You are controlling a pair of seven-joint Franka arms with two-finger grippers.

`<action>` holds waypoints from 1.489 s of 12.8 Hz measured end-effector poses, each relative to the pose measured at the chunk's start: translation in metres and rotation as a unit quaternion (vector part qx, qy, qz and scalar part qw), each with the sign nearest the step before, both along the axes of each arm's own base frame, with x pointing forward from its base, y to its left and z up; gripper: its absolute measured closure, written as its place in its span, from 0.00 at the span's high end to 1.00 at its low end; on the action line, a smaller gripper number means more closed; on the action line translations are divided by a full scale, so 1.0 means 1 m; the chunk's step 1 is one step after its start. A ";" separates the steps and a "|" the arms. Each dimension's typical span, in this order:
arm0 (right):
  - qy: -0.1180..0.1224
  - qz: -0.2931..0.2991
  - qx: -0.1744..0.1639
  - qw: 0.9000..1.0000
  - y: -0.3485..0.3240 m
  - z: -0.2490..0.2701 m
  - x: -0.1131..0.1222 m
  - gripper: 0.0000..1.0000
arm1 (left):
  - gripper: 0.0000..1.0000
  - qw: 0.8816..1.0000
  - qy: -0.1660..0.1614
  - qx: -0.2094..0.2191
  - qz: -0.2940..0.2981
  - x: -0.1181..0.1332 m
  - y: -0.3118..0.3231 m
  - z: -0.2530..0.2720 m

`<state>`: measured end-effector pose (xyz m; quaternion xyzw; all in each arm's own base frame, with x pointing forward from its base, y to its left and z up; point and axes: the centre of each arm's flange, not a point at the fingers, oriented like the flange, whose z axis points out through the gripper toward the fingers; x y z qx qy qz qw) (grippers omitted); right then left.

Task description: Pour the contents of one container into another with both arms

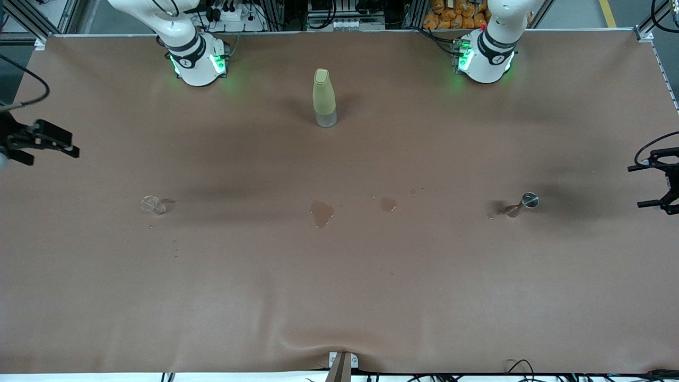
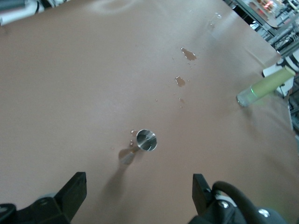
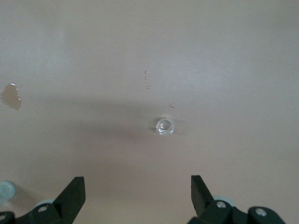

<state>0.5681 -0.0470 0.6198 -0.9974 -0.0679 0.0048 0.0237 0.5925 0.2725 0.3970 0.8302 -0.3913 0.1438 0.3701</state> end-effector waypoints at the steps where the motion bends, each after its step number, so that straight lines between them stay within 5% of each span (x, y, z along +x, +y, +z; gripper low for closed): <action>1: 0.007 -0.005 -0.004 1.000 0.000 0.001 -0.002 1.00 | 1.00 0.999 0.033 0.017 0.015 0.004 -0.013 0.006; 4: 0.027 -0.041 -0.007 0.999 0.000 -0.002 -0.006 1.00 | 1.00 0.988 0.116 0.076 0.067 0.014 -0.047 0.024; 7: 0.031 -0.050 -0.009 0.998 0.000 -0.003 -0.007 1.00 | 1.00 0.958 0.198 0.136 0.156 0.023 -0.076 0.041; 10: 0.033 -0.050 -0.010 0.998 -0.001 -0.006 -0.005 1.00 | 1.00 0.915 0.262 0.191 0.240 0.030 -0.105 0.051; 12: 0.013 -0.055 -0.010 0.998 -0.005 -0.004 0.000 1.00 | 1.00 0.884 0.292 0.227 0.286 0.034 -0.125 0.055; 19: 0.018 -0.072 -0.008 0.997 -0.024 -0.012 -0.002 1.00 | 1.00 0.768 0.351 0.315 0.434 0.042 -0.204 0.073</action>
